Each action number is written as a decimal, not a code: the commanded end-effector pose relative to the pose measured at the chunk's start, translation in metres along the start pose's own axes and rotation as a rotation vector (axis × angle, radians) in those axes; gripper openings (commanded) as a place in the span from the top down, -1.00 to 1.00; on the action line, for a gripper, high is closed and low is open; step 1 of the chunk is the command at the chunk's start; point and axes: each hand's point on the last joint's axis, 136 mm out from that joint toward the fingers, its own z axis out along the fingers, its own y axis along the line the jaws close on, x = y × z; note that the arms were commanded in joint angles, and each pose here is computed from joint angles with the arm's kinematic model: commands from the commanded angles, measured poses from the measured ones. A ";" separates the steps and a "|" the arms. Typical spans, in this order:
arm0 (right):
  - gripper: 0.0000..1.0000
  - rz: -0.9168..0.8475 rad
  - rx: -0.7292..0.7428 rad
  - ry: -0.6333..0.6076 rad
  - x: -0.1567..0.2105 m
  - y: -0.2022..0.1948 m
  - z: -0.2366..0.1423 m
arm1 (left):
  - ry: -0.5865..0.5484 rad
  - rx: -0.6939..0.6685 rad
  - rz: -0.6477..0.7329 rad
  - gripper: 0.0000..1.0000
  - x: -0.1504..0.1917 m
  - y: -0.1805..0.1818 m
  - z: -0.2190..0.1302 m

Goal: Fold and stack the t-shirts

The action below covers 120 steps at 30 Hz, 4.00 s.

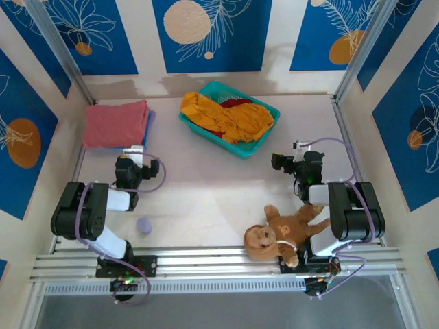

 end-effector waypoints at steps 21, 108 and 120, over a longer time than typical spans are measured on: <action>-0.98 -0.027 0.011 -0.040 -0.012 -0.002 0.002 | -0.027 0.054 0.019 -0.99 -0.011 -0.010 0.001; -0.98 0.423 -0.173 1.036 -0.032 0.082 -0.004 | 0.525 0.697 -0.646 -0.98 -0.164 -0.250 0.110; -0.98 0.588 -0.395 1.049 -0.020 0.139 -0.062 | 0.622 0.804 -0.774 -0.99 -0.117 -0.294 0.055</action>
